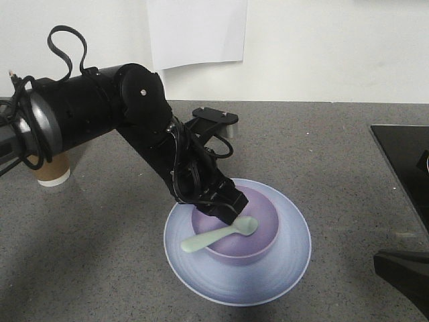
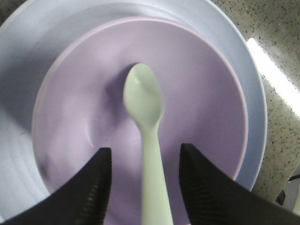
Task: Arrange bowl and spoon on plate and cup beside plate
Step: 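Move the left gripper over the bowl and lower the green spoon inside, then release the spoon into the bowl and raise the left gripper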
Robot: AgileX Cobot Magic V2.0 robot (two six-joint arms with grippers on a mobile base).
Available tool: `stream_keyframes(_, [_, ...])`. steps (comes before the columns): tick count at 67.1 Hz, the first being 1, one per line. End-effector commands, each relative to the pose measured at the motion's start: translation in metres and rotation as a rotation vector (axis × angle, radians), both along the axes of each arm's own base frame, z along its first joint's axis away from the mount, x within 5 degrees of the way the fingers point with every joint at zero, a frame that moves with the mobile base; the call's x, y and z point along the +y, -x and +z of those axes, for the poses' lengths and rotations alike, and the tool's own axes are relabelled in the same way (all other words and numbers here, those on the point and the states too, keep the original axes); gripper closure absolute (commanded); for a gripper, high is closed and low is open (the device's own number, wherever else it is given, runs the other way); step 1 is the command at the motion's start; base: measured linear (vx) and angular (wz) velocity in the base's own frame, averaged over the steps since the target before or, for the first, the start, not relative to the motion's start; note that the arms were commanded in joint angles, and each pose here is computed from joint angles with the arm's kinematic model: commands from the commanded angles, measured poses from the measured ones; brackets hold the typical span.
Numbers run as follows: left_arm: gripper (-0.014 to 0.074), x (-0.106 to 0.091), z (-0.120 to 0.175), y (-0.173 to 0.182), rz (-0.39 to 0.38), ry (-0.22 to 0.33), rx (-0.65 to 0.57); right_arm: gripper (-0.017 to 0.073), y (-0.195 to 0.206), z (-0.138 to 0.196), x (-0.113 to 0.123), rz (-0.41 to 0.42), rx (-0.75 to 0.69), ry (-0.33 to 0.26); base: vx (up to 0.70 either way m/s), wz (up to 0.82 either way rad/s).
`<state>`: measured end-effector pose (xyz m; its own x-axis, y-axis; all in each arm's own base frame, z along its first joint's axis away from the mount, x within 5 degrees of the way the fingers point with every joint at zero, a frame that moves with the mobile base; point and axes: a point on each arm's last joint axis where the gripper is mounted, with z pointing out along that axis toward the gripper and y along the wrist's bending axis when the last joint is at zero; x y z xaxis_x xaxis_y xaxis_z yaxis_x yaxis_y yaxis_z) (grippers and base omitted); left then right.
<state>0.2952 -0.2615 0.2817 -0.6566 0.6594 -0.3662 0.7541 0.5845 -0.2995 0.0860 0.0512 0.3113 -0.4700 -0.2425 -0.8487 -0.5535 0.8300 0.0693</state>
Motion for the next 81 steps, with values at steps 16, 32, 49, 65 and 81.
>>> stream_keyframes(16, [0.0244,0.006,0.05,0.014,0.017,0.115,-0.099,0.0564,-0.003,0.013,0.0,-0.021,-0.069,-0.031,0.0,0.0])
stream_keyframes(32, [0.0244,0.017,0.076,0.026,0.012,0.14,-0.166,0.0564,-0.003,0.012,0.0,-0.02,-0.067,-0.031,0.0,0.0])
stream_keyframes(49, [0.0265,0.053,0.102,0.041,0.074,-0.047,-0.284,0.0564,-0.003,0.012,0.0,-0.017,-0.059,-0.031,0.0,0.0])
stream_keyframes(65, [0.0314,0.116,0.148,0.053,0.351,-0.318,-0.595,0.0564,-0.002,0.012,0.0,-0.016,-0.057,-0.038,0.0,0.0])
stream_keyframes(81, [0.0344,0.182,0.199,0.083,0.62,-0.357,-0.83,0.0564,-0.002,0.012,0.0,-0.017,-0.058,-0.038,0.0,0.0])
